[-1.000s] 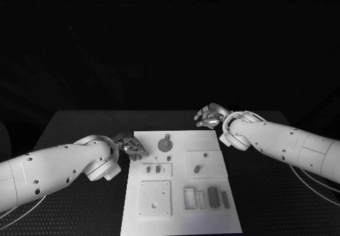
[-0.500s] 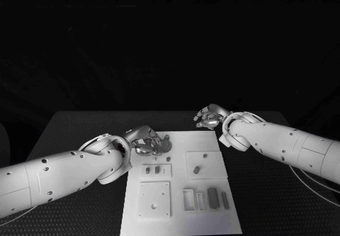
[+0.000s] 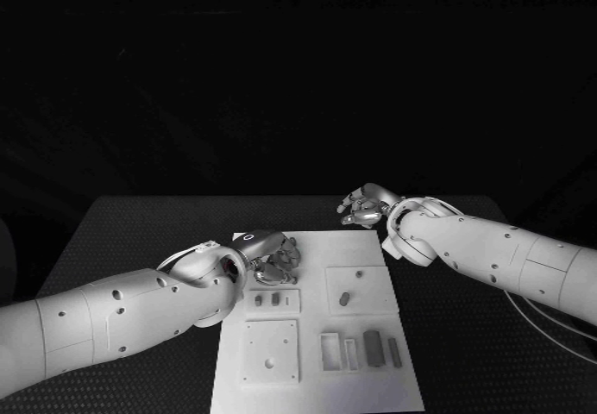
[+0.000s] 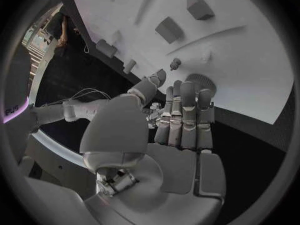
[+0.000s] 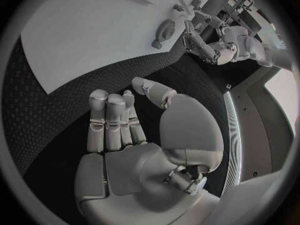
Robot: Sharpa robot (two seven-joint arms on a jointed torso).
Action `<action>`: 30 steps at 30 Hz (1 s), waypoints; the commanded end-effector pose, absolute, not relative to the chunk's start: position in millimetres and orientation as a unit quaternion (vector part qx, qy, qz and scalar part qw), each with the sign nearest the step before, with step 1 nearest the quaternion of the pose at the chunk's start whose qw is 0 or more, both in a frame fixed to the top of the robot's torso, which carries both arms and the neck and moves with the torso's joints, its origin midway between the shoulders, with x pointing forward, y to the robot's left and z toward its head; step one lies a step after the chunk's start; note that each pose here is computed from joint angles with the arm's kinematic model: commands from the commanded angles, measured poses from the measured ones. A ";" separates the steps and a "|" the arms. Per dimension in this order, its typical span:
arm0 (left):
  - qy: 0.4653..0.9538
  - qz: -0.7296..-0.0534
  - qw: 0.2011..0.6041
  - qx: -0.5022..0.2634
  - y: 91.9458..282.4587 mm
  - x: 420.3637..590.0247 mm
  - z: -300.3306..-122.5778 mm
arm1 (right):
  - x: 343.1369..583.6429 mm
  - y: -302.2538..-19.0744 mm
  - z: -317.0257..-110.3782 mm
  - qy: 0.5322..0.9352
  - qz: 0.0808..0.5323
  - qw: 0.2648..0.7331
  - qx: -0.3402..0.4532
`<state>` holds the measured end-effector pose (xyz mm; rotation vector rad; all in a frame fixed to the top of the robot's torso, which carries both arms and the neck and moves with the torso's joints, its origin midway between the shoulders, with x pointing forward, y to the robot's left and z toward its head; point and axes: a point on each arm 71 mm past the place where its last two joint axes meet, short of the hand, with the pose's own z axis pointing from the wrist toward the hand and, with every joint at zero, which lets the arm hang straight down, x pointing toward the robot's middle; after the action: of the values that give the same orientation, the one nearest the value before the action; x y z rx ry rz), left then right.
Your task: Assemble the parts on the task board
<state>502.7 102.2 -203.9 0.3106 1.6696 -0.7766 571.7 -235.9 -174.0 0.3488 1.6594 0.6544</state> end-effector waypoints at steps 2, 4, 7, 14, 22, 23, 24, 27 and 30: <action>0.718 -0.327 0.589 0.177 96.2 500.5 -209.5 | 571.1 -234.7 -174.2 0.721 0.289 0.612 0.147; 0.716 -0.326 0.590 0.180 94.6 500.6 -211.2 | 571.0 -235.1 -174.2 0.721 0.288 0.612 0.147; 0.714 -0.325 0.592 0.185 92.3 499.6 -213.5 | 570.8 -235.3 -174.1 0.721 0.289 0.612 0.147; 0.714 -0.324 0.592 0.187 88.7 499.6 -216.3 | 569.9 -232.2 -173.9 0.722 0.292 0.611 0.145; 0.723 -0.314 0.587 0.185 88.9 501.5 -218.3 | 569.5 -231.9 -173.9 0.722 0.293 0.610 0.145; 0.724 -0.314 0.585 0.185 88.5 501.3 -218.5 | 569.5 -231.6 -173.9 0.722 0.293 0.610 0.145; 0.725 -0.314 0.585 0.185 88.5 501.3 -218.5 | 569.5 -231.5 -173.9 0.722 0.293 0.610 0.145; 0.726 -0.312 0.585 0.185 87.6 501.3 -218.7 | 569.4 -231.1 -173.9 0.722 0.293 0.610 0.145; 0.724 -0.310 0.588 0.182 88.0 502.3 -218.3 | 569.5 -230.8 -173.9 0.722 0.293 0.610 0.145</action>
<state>502.4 89.0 -217.6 0.4155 1.6798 -0.7333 570.0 -232.5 -173.7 0.3438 1.6616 0.6657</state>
